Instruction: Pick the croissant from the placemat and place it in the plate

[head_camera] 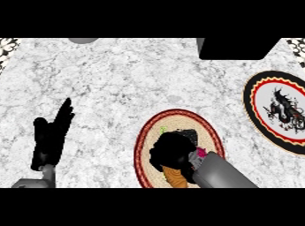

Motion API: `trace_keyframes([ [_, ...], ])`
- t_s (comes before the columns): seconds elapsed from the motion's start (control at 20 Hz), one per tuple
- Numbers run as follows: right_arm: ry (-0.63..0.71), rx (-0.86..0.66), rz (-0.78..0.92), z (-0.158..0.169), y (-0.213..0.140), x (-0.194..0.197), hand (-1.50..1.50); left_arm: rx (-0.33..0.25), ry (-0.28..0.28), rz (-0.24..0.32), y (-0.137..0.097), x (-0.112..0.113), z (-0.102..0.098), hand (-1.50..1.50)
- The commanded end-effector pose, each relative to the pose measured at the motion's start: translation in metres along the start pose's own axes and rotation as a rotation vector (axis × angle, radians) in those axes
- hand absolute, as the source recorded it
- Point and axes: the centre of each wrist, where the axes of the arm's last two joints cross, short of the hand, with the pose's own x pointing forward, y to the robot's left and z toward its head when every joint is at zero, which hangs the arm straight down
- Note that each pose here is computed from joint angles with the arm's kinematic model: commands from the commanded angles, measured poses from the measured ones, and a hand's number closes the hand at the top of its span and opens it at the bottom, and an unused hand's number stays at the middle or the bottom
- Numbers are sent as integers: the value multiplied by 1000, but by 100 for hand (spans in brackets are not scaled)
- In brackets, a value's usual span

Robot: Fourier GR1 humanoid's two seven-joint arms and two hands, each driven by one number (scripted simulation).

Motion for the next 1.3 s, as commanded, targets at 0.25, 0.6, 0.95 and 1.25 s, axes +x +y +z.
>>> trace_keyframes([
  [0.25, 76, -325, 70, 2, -23, 8, 150, 2, 15, 13, -11, -9, -6, 0],
  [0.6, 533, -646, -220, 149, 32, -88, 150, 72, 28, 32, 10, -11, 3, 0],
  [0.95, 620, -1021, -249, 227, 28, -87, 150, 50, 14, 18, 8, -11, 0, 0],
  [1.25, 751, -1135, -285, 285, 22, -81, 150, 30, 4, -5, -5, -15, 4, 0],
])
